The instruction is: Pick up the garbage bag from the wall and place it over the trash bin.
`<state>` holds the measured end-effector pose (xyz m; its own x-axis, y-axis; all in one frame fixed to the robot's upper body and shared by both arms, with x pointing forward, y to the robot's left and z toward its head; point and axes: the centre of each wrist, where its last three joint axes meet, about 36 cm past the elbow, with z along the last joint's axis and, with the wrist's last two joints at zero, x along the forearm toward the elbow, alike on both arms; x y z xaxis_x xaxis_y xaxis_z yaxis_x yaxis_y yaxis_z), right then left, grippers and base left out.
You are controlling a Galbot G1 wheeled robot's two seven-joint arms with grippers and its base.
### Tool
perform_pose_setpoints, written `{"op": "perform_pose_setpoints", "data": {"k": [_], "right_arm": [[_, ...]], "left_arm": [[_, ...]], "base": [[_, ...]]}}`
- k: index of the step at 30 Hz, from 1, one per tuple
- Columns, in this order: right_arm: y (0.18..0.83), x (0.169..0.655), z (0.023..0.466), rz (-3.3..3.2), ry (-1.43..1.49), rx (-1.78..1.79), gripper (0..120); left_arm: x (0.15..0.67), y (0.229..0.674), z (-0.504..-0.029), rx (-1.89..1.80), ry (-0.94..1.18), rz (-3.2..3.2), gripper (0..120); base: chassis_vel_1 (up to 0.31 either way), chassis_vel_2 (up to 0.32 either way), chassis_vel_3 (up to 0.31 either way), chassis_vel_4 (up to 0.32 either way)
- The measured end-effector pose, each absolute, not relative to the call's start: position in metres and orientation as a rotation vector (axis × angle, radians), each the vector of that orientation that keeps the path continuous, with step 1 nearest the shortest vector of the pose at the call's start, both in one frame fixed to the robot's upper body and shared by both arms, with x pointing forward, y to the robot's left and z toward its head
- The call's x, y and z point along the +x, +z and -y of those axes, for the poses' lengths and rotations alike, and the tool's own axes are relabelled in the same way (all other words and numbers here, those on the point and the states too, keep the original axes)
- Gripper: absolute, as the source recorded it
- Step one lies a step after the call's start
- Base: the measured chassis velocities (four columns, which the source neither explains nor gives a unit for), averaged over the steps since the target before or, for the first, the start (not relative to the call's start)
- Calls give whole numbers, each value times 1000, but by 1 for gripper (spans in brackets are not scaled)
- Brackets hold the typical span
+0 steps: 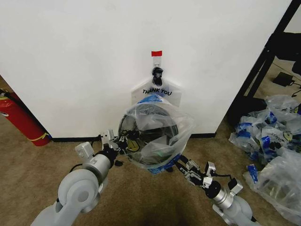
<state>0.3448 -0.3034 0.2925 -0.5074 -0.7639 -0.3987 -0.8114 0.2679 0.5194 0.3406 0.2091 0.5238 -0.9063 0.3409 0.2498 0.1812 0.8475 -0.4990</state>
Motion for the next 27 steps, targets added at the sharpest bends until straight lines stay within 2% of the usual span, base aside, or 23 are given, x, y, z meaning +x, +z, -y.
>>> {"op": "perform_pose_setpoints", "data": {"k": [2,3,8,10,14,27], "right_arm": [[291,344,304,-2444,1071,-1528,41],[291,344,304,-2444,1071,-1528,41],[286,344,309,-2456,1051,-1539,19],[286,345,309,-2458,1048,-1538,16],[284,348,311,-2471,1028,-1521,0],[273,349,312,-2679,873,-1295,0]], "left_arm": [[340,524,-208,-395,678,2693,0],[340,524,-208,-395,678,2693,0],[339,524,-209,-389,669,2696,0],[339,524,-209,-388,668,2695,0],[339,524,-209,-388,664,2693,0],[327,533,-204,-451,643,2677,0]], "base": [[0,0,0,0],[0,0,0,0],[0,0,0,0],[0,0,0,0],[0,0,0,0],[0,0,0,0]]}}
